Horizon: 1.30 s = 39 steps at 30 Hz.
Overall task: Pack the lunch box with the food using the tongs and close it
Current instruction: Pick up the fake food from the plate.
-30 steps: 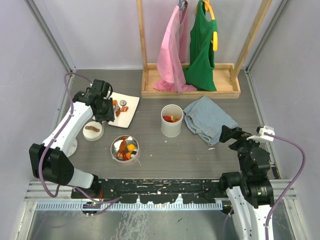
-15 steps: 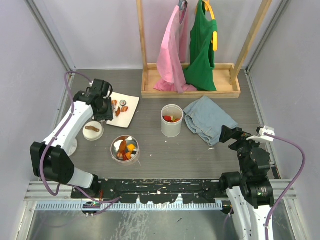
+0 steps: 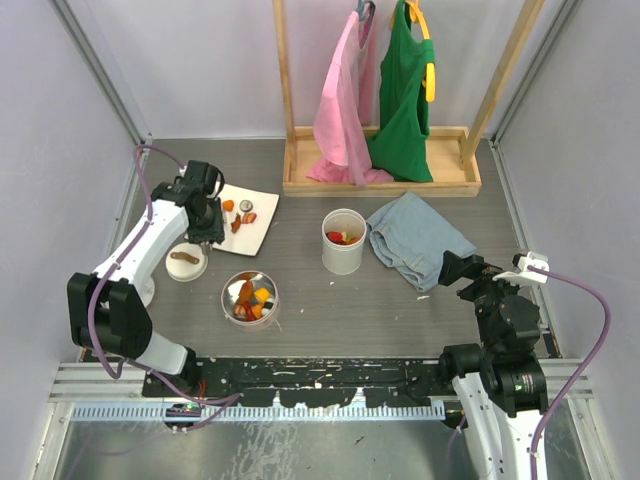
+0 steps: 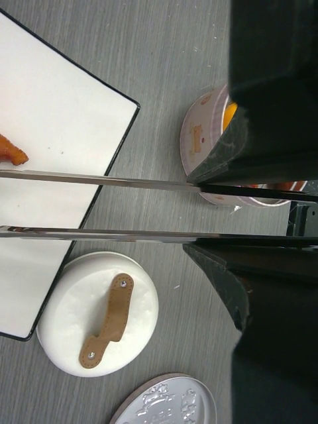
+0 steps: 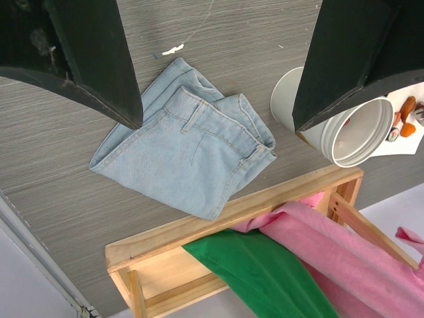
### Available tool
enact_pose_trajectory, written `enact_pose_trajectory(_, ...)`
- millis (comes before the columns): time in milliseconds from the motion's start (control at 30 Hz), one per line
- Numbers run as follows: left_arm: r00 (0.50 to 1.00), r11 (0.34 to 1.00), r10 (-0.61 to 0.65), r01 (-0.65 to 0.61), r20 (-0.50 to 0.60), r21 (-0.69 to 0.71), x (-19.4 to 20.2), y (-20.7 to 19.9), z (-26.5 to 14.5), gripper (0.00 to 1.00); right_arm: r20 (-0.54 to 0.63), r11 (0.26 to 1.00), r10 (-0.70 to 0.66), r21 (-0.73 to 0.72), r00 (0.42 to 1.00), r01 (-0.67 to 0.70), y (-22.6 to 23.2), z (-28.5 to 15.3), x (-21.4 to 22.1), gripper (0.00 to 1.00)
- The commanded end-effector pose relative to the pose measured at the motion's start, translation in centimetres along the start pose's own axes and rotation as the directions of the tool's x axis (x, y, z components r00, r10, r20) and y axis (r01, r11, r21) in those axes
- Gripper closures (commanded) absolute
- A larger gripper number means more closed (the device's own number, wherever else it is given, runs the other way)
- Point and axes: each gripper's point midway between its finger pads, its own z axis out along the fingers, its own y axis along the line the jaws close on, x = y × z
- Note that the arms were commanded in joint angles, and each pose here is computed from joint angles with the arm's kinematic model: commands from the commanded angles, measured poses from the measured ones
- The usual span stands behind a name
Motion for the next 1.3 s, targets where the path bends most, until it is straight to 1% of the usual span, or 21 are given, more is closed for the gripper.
enact_pose_trajectory(0, 0.999, 1.000, -0.009, 0.008, 0.044, 0.010, -1.5, 0.0, 0.4, 0.65, 0.073, 1.000, 0.005, -0.017, 0.997, -0.003, 0.5, -0.2, -1.8, 0.00)
enact_pose_trajectory(133, 0.999, 1.000, -0.004, 0.003, 0.031, 0.018, -1.0, -0.1, 0.7, 0.65, 0.072, 1.000, 0.003, -0.017, 0.997, -0.002, 0.5, -0.1, -1.8, 0.00)
enact_pose_trajectory(333, 1.000, 0.999, 0.001, -0.001, -0.003, 0.034, 0.4, -0.1, 0.8, 0.69, 0.075, 1.000, 0.003, -0.016, 0.997, -0.002, 0.4, -0.2, -1.8, 0.00)
enact_pose_trajectory(433, 1.000, 0.999, 0.008, -0.008, -0.009, 0.032, 1.2, 0.2, 0.6, 0.70, 0.074, 1.000, 0.003, -0.016, 0.997, -0.002, 0.4, -0.2, -1.8, 0.00)
enact_pose_trajectory(567, 1.000, 0.999, 0.019, -0.018, -0.014, 0.027, 2.2, 0.8, -0.2, 0.73, 0.075, 1.000, 0.003, -0.016, 0.997, -0.002, 0.4, -0.2, -1.8, 0.00)
enact_pose_trajectory(733, 1.000, 0.999, 0.016, -0.016, 0.002, 0.049, 2.9, 1.0, -1.7, 0.77, 0.077, 1.000, 0.005, -0.018, 0.997, -0.004, 0.5, -0.2, -1.9, 0.00)
enact_pose_trajectory(1000, 0.997, 0.995, 0.009, -0.017, 0.079, 0.095, 3.2, 1.5, -5.8, 0.80, 0.078, 1.000, 0.009, -0.019, 0.997, -0.007, 0.5, -0.3, -1.9, 0.00)
enact_pose_trajectory(1267, 0.999, 0.973, 0.005, -0.017, 0.052, 0.230, 6.4, 0.5, -9.4, 0.81, 0.079, 1.000, 0.012, -0.018, 0.997, -0.011, 0.4, -0.3, -1.9, 0.00)
